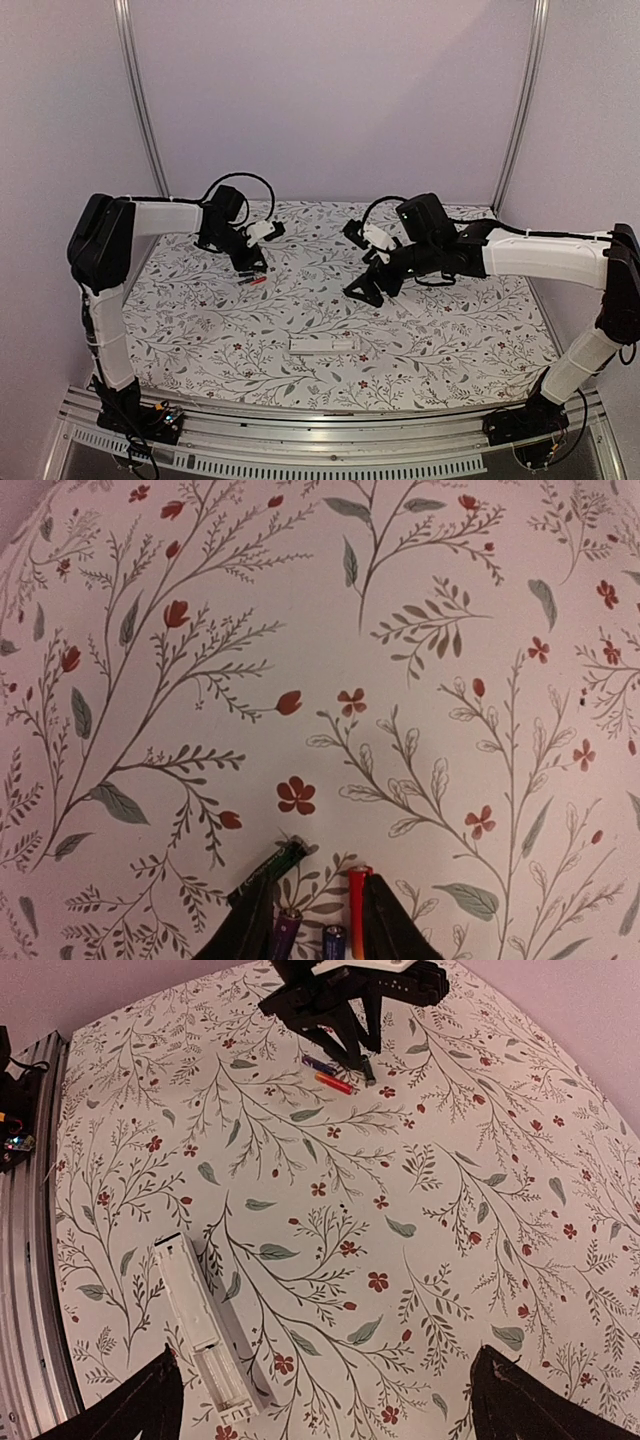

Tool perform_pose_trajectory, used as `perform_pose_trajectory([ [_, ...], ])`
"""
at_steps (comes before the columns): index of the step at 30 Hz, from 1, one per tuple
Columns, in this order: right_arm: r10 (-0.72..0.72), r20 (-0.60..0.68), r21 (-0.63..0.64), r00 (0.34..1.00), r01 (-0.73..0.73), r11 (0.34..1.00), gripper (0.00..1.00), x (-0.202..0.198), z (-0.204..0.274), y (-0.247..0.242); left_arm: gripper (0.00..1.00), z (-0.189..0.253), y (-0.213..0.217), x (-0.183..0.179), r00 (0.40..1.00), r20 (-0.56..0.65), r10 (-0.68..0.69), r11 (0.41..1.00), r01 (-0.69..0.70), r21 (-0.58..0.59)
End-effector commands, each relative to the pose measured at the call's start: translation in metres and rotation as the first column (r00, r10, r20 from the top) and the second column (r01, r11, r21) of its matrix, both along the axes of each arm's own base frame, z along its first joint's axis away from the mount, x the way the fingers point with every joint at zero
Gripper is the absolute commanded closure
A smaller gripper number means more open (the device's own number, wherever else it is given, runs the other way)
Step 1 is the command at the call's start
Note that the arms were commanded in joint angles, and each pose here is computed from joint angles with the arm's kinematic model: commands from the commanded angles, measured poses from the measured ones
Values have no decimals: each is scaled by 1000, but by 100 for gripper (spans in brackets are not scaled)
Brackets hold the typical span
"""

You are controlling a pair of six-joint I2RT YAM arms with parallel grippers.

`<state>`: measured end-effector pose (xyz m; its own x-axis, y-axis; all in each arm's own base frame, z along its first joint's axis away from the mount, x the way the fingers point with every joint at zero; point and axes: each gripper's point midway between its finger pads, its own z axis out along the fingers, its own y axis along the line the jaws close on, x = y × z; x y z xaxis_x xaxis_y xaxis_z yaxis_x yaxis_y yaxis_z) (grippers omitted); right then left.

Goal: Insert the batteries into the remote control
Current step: Pick up the battery from the center of the board.

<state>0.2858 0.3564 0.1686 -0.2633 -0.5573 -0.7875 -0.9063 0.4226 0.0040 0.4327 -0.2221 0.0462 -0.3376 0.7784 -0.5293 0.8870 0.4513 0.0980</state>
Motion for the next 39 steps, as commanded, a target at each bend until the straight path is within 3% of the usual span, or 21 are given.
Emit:
perform_pose_trajectory([
  [1, -11, -7, -9, 1000, 11, 1000, 1, 1, -7, -5, 68, -10, -6, -10, 997, -71, -28, 1000, 28, 0],
  [20, -9, -24, -14, 1000, 8, 1000, 1, 1, -13, -5, 76, -44, -5, -17, 995, -96, -11, 999, 15, 47],
  [39, -4, -17, -17, 1000, 4, 1000, 1, 0, -12, -7, 78, -40, 0, -23, 995, -100, 5, 999, 0, 50],
])
